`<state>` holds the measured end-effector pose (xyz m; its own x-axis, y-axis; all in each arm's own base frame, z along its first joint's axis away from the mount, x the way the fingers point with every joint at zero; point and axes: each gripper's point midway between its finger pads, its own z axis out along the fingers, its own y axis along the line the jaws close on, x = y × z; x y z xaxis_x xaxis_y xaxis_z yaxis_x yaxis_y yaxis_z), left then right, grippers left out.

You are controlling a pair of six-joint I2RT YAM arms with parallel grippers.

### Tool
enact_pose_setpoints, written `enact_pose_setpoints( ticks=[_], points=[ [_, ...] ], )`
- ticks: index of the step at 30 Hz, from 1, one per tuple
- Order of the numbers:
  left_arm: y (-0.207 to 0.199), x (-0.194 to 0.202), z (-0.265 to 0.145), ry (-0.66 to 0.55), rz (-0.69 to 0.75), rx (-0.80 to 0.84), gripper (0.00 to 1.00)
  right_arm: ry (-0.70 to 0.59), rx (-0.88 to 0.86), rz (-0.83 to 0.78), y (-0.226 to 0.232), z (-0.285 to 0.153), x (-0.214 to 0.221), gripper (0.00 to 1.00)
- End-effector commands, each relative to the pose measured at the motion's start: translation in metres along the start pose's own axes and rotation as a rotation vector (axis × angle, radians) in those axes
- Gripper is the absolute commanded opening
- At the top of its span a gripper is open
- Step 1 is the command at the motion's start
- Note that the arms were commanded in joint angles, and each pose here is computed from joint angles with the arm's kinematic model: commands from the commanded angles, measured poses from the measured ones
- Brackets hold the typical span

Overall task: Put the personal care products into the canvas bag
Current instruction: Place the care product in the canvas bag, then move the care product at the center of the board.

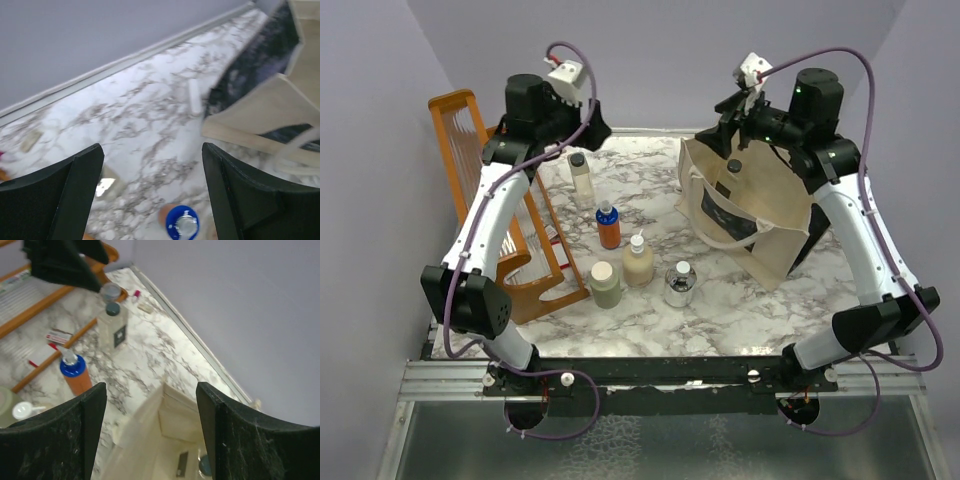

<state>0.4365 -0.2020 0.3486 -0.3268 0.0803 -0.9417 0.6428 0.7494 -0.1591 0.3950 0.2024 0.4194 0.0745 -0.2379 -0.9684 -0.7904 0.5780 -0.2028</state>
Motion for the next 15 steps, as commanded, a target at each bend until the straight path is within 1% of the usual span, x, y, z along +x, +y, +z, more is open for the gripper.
enact_pose_setpoints(
  ticks=[1,2,5,11,15],
  points=[
    [0.073,0.005,-0.015,0.03,-0.024,-0.256,0.82,-0.038,-0.07,0.011,0.024,0.026,-0.018,0.72],
    [0.081,0.005,-0.016,0.055,-0.015,-0.282,0.82,-0.039,-0.087,0.014,0.029,0.029,-0.019,0.72],
    [0.104,0.021,-0.009,0.159,0.004,-0.342,0.82,-0.033,-0.116,0.016,0.038,0.038,-0.016,0.72],
    [0.123,0.056,0.001,0.299,0.035,-0.372,0.83,-0.007,-0.112,0.003,0.04,0.04,-0.005,0.72],
    [0.133,0.076,0.008,0.366,0.042,-0.382,0.78,0.003,-0.105,-0.006,0.04,0.037,-0.001,0.72]
  ],
)
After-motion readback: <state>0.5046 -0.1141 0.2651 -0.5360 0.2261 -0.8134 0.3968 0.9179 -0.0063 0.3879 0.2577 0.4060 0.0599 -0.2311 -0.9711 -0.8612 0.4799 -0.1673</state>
